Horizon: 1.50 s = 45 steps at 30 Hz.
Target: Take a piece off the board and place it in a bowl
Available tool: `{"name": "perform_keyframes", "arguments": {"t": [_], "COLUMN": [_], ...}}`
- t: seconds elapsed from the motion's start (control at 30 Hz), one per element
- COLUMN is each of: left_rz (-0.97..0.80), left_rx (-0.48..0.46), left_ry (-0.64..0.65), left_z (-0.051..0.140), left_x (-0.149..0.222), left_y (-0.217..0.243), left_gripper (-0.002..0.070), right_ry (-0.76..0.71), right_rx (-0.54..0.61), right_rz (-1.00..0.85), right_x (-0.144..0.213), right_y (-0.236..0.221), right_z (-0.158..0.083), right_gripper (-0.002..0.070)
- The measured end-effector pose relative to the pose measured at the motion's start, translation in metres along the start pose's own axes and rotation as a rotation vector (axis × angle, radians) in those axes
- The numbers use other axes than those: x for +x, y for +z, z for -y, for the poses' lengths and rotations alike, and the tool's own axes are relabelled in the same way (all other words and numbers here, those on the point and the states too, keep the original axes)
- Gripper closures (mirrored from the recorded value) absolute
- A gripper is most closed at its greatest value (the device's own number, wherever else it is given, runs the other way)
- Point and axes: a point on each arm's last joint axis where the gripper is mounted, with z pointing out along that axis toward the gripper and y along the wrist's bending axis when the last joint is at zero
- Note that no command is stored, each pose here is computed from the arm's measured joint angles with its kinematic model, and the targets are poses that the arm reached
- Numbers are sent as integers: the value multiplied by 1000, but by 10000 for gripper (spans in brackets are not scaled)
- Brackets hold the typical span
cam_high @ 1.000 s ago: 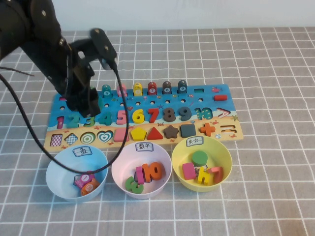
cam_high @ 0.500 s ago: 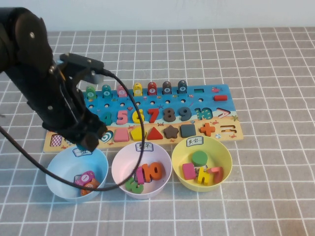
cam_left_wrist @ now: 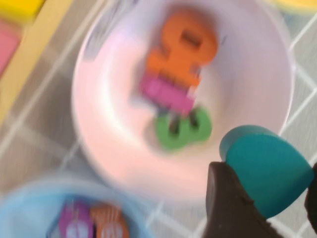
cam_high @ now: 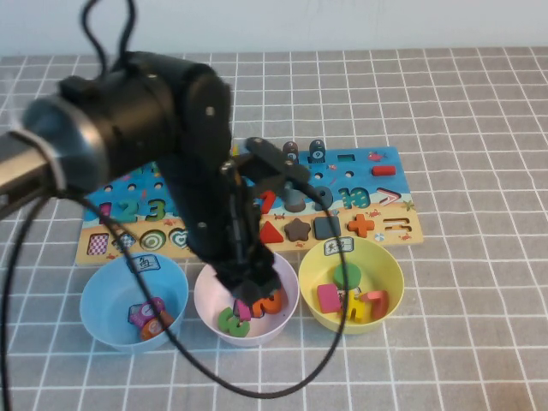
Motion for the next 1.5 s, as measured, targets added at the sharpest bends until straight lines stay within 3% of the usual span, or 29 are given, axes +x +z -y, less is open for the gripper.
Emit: {"name": "perform_keyframes", "arguments": {"t": [0.3,0.53,0.93,1.5], "left_rz": [62,91,56,15], "left_rx": [0,6,16,9], "left_ry": [148,194,-105,-125], "left_z": [31,46,52,53], "left_x": [-61,-91,-96,-98], "left_y": [12,25,42,60], "left_gripper": [400,400,400,400], "right_ry": [0,0,0,0], "right_rx": [0,0,0,0], "right_rz": [0,0,0,0], "right_x": [0,0,0,0], "right_y": [0,0,0,0], "right_z": [0,0,0,0], "right_gripper": [694,694,694,694]}}
